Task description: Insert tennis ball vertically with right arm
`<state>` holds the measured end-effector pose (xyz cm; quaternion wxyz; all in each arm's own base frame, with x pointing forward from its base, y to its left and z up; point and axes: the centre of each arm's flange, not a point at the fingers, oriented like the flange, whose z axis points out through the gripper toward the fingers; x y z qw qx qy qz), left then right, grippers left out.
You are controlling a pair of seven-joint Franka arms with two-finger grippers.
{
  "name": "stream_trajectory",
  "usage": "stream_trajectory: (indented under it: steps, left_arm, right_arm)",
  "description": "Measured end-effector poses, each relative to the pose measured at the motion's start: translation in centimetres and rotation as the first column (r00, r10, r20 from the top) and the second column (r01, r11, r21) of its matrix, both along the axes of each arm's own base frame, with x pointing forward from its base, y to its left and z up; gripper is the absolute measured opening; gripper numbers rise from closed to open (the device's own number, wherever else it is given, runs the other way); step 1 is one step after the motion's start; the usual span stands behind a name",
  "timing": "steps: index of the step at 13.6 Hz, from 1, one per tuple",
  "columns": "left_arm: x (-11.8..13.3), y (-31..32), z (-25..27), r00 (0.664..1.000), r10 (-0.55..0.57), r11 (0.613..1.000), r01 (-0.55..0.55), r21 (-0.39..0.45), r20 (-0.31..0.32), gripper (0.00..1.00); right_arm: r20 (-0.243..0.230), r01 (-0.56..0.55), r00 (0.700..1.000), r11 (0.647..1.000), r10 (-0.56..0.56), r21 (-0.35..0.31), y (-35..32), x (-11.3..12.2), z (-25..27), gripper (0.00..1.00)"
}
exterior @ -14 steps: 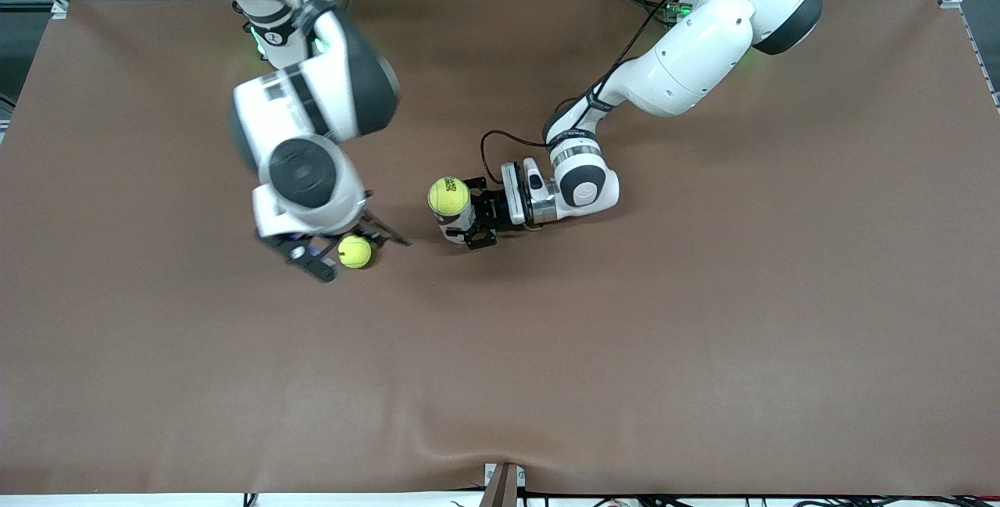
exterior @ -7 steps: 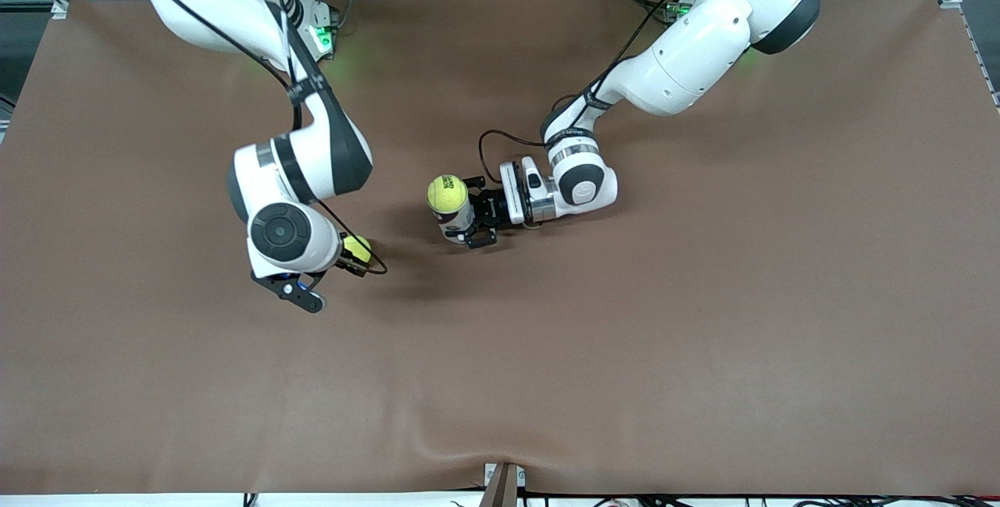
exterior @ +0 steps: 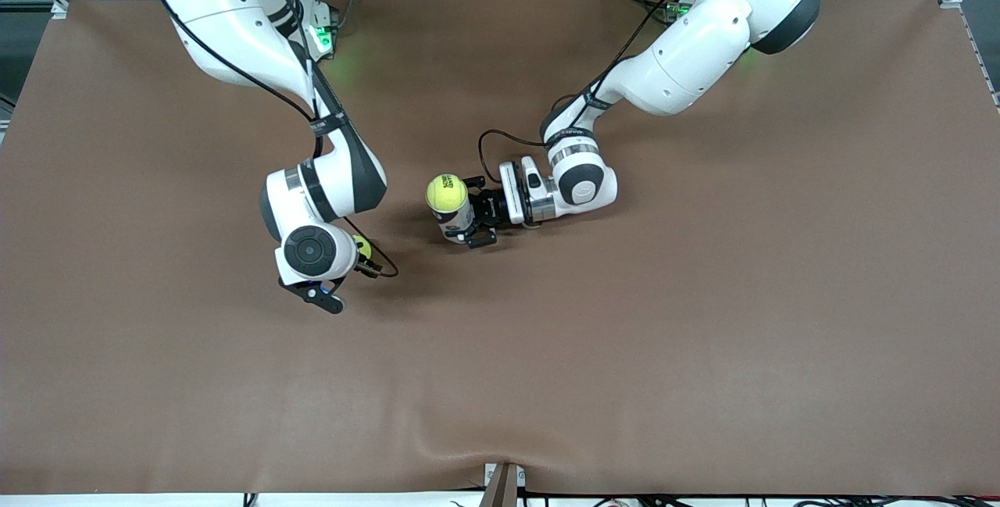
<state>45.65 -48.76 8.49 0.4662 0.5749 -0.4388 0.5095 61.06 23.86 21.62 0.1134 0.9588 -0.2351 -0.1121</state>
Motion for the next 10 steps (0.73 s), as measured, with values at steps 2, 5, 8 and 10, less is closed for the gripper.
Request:
stream_trajectory:
  steps: [2,5,8,10]
  left_arm:
    - [-0.1,0.0,0.0,1.000,0.000,1.000,0.000,0.001,-0.001,0.75]
    - [-0.2,0.1,-0.2,1.000,-0.001,1.000,0.001,0.003,-0.005,0.75]
    - [-0.2,0.2,-0.2,1.000,-0.001,1.000,0.002,0.004,-0.004,0.75]
    - [-0.2,0.2,-0.2,1.000,-0.002,1.000,0.002,0.004,-0.004,0.75]
  right_arm:
    - [-0.010,-0.001,1.000,1.000,0.001,-0.001,0.1,-0.3,-0.5,1.00]
    - [-0.036,-0.007,0.999,1.000,0.007,-0.010,0.3,-0.9,-2.0,1.00]
    - [-0.049,-0.007,0.999,1.000,0.006,-0.015,0.2,-1.2,-2.8,0.70]
    - [-0.048,-0.007,0.999,1.000,0.006,-0.014,0.2,-1.2,-2.7,0.67]
